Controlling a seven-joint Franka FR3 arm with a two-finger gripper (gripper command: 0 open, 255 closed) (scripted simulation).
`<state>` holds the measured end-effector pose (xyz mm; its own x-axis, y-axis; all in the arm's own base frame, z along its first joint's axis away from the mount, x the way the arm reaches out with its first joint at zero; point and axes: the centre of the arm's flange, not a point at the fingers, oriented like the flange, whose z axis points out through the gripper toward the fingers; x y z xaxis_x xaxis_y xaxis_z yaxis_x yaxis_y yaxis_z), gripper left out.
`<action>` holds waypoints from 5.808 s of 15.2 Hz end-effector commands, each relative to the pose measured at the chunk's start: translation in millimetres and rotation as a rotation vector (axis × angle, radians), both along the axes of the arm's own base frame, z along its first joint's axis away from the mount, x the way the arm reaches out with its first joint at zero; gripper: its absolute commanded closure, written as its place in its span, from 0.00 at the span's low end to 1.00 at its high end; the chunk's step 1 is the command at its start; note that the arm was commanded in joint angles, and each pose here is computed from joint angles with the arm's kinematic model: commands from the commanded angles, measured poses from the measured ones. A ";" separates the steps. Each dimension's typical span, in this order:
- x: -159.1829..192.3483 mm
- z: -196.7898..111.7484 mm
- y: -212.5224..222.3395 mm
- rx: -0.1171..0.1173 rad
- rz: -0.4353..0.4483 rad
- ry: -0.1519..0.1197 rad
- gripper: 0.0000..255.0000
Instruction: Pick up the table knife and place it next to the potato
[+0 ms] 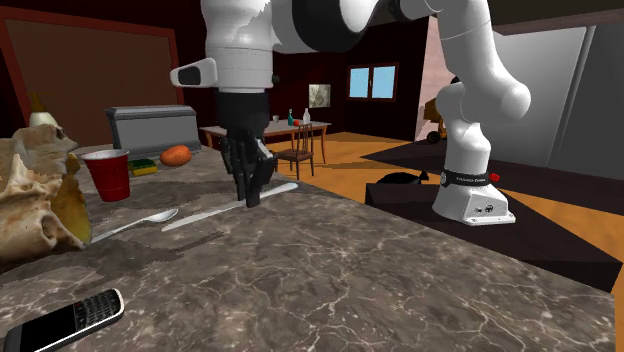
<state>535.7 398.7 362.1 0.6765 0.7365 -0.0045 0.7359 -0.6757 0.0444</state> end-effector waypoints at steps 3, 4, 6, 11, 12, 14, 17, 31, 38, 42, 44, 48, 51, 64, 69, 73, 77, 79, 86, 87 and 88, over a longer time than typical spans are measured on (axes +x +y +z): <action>-1.5 22.4 0.7 0.000 0.000 0.000 1.00; -1.5 27.6 0.7 0.000 0.000 0.000 1.00; -1.5 38.2 0.7 0.000 0.000 0.000 1.00; 17.0 45.0 -34.3 0.000 0.000 0.000 1.00; 23.2 45.0 -45.9 0.000 0.000 0.000 1.00; 35.6 45.0 -69.3 0.000 0.000 0.000 1.00; 54.1 45.1 -104.2 0.000 0.000 0.000 1.00; 140.7 45.4 -267.5 0.000 0.000 0.000 1.00; 184.0 45.6 -349.1 0.000 0.000 0.000 1.00; 208.7 45.7 -395.8 0.000 0.000 0.000 1.00; 221.1 45.7 -419.1 0.000 0.000 0.000 1.00; 245.0 45.8 -464.2 0.000 0.000 0.000 1.00; 245.0 29.9 -464.2 0.000 0.000 0.000 1.00; 245.0 -38.7 -464.2 0.000 0.000 0.000 1.00; 245.0 -65.1 -464.2 0.000 0.000 0.000 1.00; 245.0 -87.1 -464.2 0.000 0.000 0.000 1.00; 245.0 -87.1 -464.2 0.000 0.000 0.000 1.00; 245.0 -87.1 -464.2 0.000 0.000 0.000 1.00; 245.0 -87.1 -464.2 0.000 0.000 0.000 0.00; 244.6 -73.9 -463.7 0.000 0.000 0.000 0.00; 244.2 -60.7 -463.3 0.000 0.000 0.000 0.00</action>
<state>781.0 -67.3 288.6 0.6761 0.7368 -0.0050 0.7362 -0.6753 0.0443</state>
